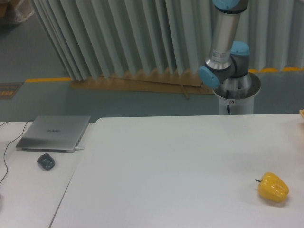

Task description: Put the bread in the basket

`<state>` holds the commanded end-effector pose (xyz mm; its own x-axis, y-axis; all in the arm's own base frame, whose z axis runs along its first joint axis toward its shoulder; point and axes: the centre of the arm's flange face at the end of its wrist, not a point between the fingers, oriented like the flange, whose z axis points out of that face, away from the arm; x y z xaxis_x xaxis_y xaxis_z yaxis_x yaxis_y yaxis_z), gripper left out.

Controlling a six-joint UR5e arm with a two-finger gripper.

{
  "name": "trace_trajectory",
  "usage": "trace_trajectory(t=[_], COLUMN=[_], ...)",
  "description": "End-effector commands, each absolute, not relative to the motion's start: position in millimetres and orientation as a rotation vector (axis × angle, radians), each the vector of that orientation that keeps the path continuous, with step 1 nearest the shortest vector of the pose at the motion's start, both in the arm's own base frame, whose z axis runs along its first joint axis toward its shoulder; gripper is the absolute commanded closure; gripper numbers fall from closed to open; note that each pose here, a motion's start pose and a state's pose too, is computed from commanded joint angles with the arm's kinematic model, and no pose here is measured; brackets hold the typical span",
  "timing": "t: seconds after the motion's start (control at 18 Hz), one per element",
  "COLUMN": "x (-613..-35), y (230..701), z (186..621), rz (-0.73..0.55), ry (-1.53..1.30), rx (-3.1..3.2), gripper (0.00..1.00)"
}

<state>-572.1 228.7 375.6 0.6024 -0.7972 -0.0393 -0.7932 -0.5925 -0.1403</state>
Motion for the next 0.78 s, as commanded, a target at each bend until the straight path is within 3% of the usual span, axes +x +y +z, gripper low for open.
trace_trajectory(t=[0.61,0.78], x=[-593,-592], y=[201,203], z=[366,366], rz=[-0.013,-0.005], ry=[1.473,1.469], rx=[-2.609,-2.595], gripper=[0.80,0.71])
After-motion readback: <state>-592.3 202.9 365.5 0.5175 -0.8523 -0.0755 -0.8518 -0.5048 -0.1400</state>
